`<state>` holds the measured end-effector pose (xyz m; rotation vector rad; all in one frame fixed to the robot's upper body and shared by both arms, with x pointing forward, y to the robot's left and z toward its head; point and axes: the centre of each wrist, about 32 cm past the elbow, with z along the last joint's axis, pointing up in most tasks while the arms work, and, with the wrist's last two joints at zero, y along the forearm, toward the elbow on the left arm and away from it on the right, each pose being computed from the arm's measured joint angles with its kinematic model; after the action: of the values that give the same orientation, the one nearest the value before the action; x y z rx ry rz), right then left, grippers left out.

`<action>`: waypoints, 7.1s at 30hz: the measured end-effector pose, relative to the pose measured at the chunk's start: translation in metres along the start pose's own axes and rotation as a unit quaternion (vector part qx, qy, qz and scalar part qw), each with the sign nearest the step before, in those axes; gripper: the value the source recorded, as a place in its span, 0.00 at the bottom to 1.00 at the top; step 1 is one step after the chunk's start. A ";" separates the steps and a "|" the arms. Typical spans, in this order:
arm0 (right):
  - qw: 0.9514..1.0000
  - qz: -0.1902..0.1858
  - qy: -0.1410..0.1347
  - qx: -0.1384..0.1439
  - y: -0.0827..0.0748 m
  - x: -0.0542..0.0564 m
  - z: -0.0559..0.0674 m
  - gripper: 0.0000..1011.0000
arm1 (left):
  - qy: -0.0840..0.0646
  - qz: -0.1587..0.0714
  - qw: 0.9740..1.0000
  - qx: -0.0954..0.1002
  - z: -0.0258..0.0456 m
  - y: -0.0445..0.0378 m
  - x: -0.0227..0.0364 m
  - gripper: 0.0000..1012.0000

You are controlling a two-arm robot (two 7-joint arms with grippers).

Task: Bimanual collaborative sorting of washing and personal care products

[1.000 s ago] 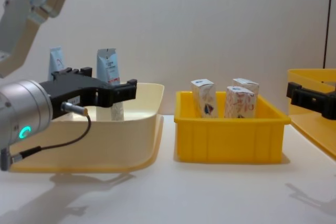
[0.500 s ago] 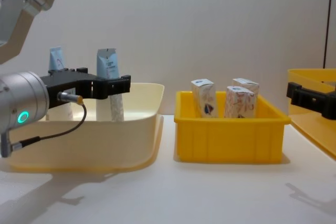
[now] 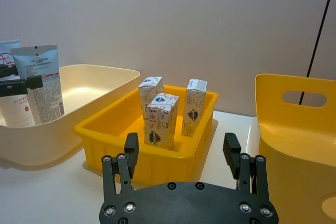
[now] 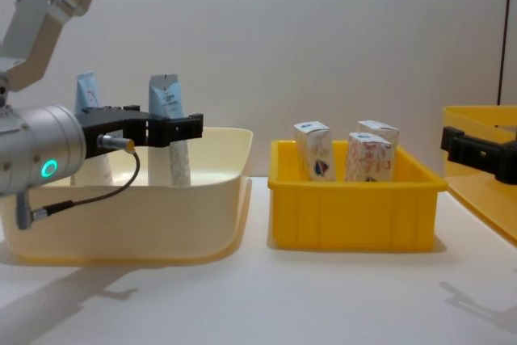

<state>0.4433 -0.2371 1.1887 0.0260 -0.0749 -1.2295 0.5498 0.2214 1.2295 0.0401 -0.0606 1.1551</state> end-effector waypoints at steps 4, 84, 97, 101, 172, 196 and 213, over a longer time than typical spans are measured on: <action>1.000 0.000 0.000 0.000 0.000 0.000 0.000 0.99 | 0.001 -0.002 1.000 0.003 0.0001 -0.0059 0.0008 0.99; 1.000 0.000 0.000 0.000 0.000 0.000 0.000 0.99 | 0.036 -0.224 0.964 -0.140 0.0574 -0.0283 0.0015 0.22; 1.000 0.000 0.000 0.000 0.000 0.000 0.000 0.99 | 0.042 -0.271 0.953 -0.125 0.0583 -0.0441 -0.0227 0.22; 1.000 0.000 0.000 0.000 0.000 0.000 0.000 0.99 | 0.036 -0.276 0.953 -0.121 0.0583 -0.0466 -0.0263 0.22; 0.982 0.178 -0.007 0.056 0.098 0.002 0.017 0.71 | 0.014 -0.291 0.951 -0.107 0.0588 -0.0547 -0.0380 0.23; 0.990 0.124 -0.040 0.049 0.094 0.016 0.019 0.57 | 0.014 -0.291 0.951 -0.107 0.0587 -0.0547 -0.0380 0.93; 0.992 0.003 -0.093 0.086 0.089 0.061 0.030 0.47 | 0.014 -0.291 0.951 -0.107 0.0587 -0.0547 -0.0380 0.99</action>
<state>0.5452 -0.2638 1.2267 0.0613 -0.3437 -1.2139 0.5830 0.1610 1.2855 -0.1429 -0.1391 0.5534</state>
